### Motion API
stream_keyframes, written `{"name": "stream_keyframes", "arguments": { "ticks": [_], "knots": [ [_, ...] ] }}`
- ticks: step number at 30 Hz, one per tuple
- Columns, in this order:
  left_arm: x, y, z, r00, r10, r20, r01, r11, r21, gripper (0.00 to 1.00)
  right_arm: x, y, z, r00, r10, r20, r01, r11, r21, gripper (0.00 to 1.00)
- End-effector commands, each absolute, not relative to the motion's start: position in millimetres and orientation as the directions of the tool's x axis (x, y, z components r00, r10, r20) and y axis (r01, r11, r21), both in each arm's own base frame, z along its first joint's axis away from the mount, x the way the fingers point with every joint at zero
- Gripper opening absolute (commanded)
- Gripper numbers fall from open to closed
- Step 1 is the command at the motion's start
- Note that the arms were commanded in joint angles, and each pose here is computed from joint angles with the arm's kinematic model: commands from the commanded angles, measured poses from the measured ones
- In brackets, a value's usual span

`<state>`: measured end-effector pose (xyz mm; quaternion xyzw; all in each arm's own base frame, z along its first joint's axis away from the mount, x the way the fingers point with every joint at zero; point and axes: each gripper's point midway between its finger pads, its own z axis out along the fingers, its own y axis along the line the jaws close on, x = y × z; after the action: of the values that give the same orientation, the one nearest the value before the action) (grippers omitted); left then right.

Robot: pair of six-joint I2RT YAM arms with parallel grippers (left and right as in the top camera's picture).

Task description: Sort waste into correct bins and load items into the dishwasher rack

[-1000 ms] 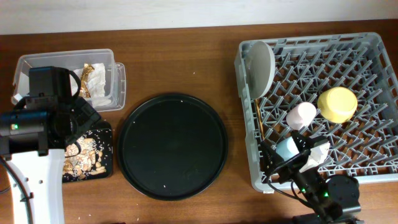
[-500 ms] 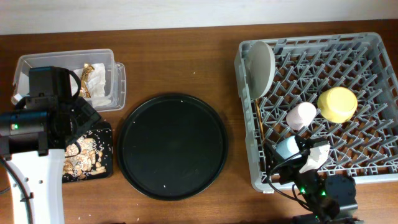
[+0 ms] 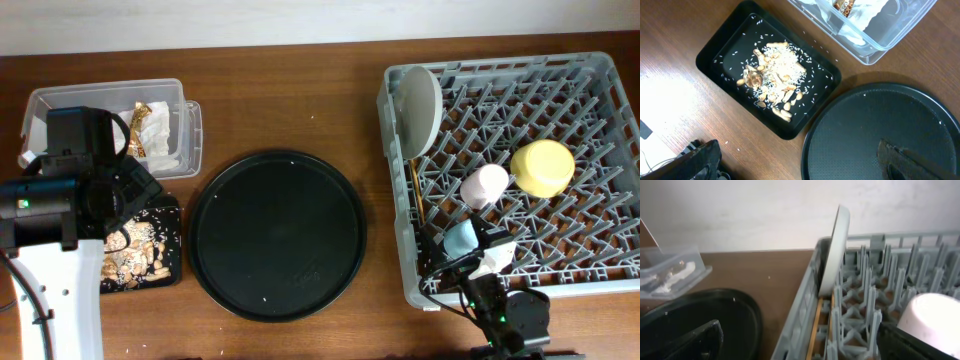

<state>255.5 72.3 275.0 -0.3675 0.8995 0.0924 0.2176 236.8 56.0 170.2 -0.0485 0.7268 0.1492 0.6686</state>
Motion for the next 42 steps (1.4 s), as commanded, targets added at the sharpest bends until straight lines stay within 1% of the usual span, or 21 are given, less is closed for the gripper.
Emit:
{"name": "stream_keyframes", "arguments": {
  "ticks": [1,5,6,7,11,13,16,20,42],
  "knots": [
    [255,75,275,-0.632,-0.623,-0.461,-0.706,0.708,0.013,0.99,240,53,163,-0.075,0.099,-0.992,-0.26,0.959,0.115,0.99],
    [255,75,275,-0.632,-0.623,-0.461,-0.706,0.708,0.013,0.99,240,53,165,-0.064,0.074,-0.995,-0.262,0.961,0.088,0.99],
    [255,75,275,-0.632,-0.623,-0.461,-0.706,0.708,0.013,0.99,240,53,160,-0.081,0.07,-0.994,-0.26,0.962,0.089,0.99],
    [255,75,275,-0.632,-0.623,-0.461,-0.706,0.708,0.013,0.99,240,53,160,-0.076,0.053,-0.996,-0.262,0.962,0.071,0.99],
    [255,75,275,-0.632,-0.623,-0.461,-0.706,0.708,0.013,0.99,240,51,160,-0.039,-0.088,-0.995,-0.261,0.962,-0.075,0.99],
    [255,75,275,-0.632,-0.623,-0.461,-0.707,0.708,0.013,0.99,242,43,160,-0.044,-0.08,-0.996,-0.229,0.971,-0.068,0.99],
    [255,75,275,-0.632,-0.623,-0.461,-0.706,0.708,0.013,0.99,243,32,159,-0.064,-0.006,-0.998,-0.177,0.984,0.005,0.99],
    [255,75,275,-0.632,-0.623,-0.461,-0.707,0.708,0.013,0.99,245,24,158,-0.068,0.0,-0.998,-0.135,0.991,0.009,0.99],
    [256,75,273,-0.636,-0.623,-0.456,-0.706,0.708,0.018,0.99,245,24,159,-0.065,0.0,-0.998,-0.135,0.991,0.008,0.99]
  ]
}}
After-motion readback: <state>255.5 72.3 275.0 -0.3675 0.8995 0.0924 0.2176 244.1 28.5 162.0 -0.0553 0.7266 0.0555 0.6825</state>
